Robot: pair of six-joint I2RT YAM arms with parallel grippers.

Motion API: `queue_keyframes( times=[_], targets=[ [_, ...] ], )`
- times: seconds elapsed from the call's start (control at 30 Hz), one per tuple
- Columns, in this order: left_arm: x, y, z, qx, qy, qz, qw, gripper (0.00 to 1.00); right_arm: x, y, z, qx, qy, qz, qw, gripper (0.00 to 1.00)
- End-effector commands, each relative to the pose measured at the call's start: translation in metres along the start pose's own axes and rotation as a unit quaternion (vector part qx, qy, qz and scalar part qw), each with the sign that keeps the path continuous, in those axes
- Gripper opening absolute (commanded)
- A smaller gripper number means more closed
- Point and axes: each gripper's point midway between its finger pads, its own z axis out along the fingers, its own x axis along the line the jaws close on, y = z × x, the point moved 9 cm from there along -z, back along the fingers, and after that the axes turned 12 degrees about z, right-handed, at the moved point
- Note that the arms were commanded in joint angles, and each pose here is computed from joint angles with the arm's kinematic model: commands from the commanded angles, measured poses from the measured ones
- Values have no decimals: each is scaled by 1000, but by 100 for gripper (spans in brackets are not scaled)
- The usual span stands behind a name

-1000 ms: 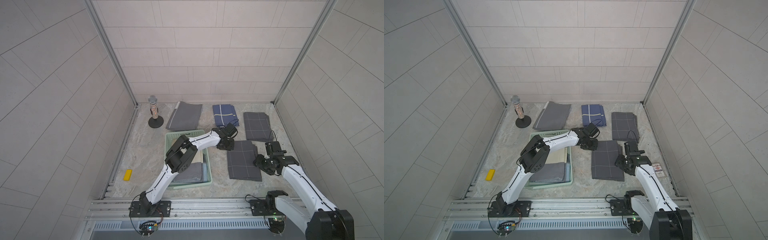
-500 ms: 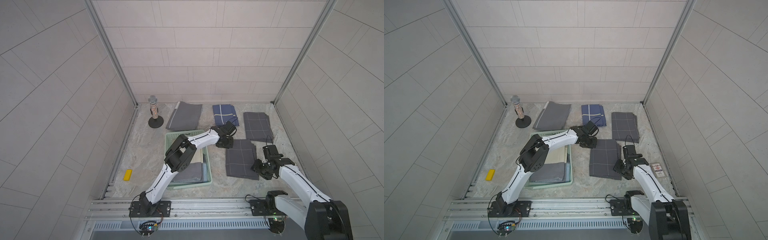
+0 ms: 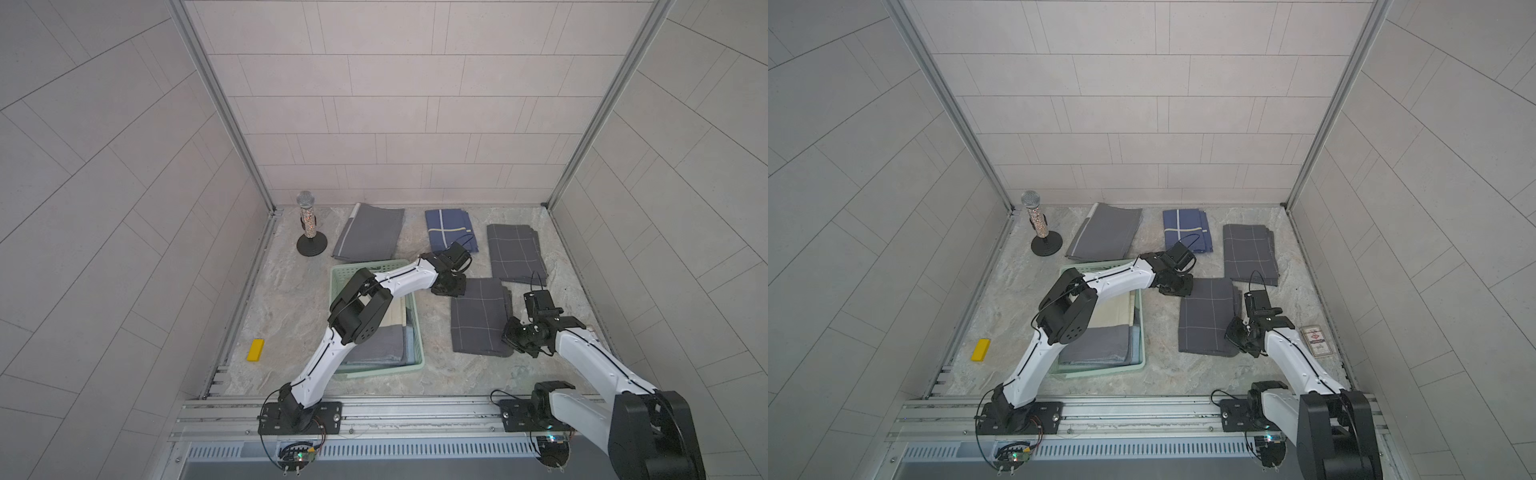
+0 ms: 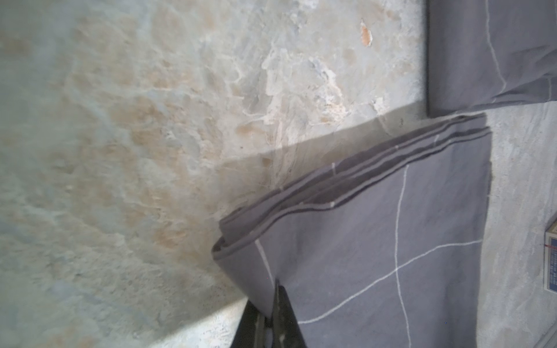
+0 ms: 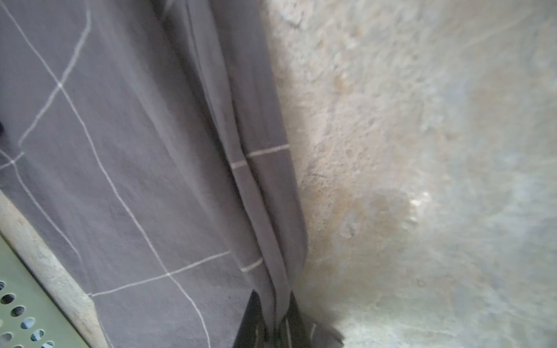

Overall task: Put the folded pillowcase in the basket
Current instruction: Pick up the pillowcase at the center of the board.

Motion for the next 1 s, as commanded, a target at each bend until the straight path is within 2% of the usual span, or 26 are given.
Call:
queue_keyframes(
  times=[0.0,0.23,0.47,0.6,0.77,0.97],
  targets=[
    [-21,7,-38,-27,-35,18,999,0,12,-3,-18,-15,12,-25,999,0],
    [-36,7,-105,-76,-49,44,995,0,52,-18,-60,-52,61,-78,994,0],
    [-28,-2,-174,-122,-19,59,991,0,98,-40,-99,-73,125,-131,981,0],
    [5,-17,-209,-158,22,32,987,0,133,-65,-109,-67,162,-176,969,0],
    [67,-40,-248,-182,44,-43,981,0,183,-113,-107,-41,205,-241,948,0],
    [119,-73,-264,-149,87,-90,981,0,226,-156,-77,0,216,-281,935,0]
  ],
)
